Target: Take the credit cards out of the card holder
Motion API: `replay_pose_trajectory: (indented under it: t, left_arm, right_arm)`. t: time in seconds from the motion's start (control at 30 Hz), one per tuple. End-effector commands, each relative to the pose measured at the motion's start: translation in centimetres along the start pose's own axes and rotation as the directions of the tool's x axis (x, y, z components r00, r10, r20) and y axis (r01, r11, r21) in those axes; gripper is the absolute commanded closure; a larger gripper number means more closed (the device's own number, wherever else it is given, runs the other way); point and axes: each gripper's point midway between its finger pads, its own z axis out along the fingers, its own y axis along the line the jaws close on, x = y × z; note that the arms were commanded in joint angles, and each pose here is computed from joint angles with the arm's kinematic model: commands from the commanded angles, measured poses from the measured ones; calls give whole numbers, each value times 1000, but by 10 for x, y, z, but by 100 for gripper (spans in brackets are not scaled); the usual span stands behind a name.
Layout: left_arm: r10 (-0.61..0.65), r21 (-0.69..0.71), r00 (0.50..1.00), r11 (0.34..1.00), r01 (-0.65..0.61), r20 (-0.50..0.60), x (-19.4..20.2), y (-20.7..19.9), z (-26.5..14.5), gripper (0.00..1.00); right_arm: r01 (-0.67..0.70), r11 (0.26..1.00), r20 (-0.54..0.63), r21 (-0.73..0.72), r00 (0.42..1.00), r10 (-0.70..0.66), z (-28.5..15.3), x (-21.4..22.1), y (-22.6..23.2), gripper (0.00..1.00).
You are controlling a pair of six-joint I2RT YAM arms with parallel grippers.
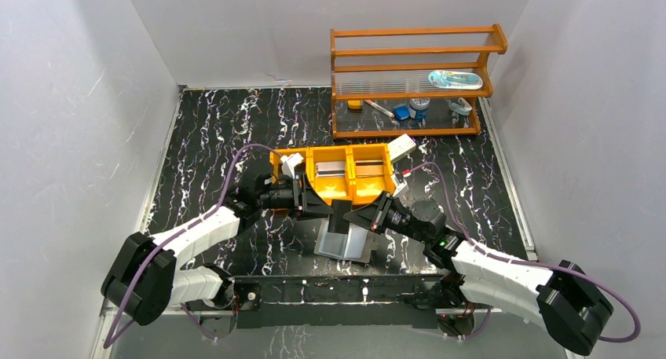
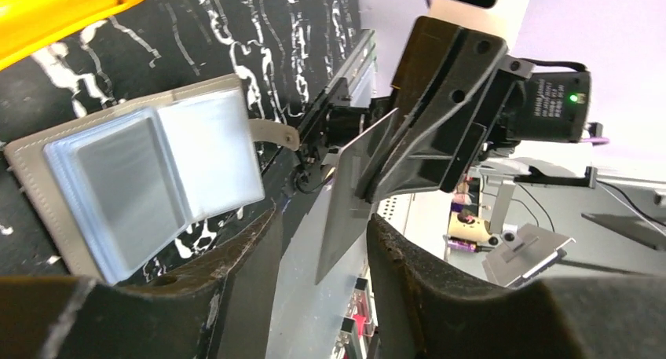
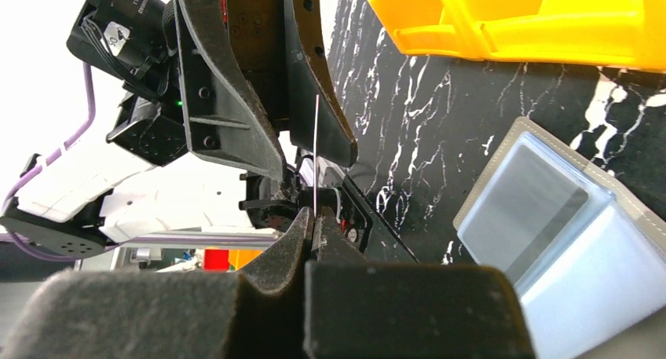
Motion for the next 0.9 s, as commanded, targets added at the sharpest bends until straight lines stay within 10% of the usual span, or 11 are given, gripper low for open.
replay_pose_trajectory:
  t: [0.0, 0.87]
  left_arm:
    - [57, 134, 998, 990, -53, -24, 2, -30, -5, 60]
    - [143, 312, 979, 946, -92, -143, 19, -62, -12, 100]
  right_arm:
    - [22, 991, 18, -134, 1000, -20, 0, -7, 33, 100]
    - [-45, 980, -11, -192, 999, 44, 1, -1, 36, 100]
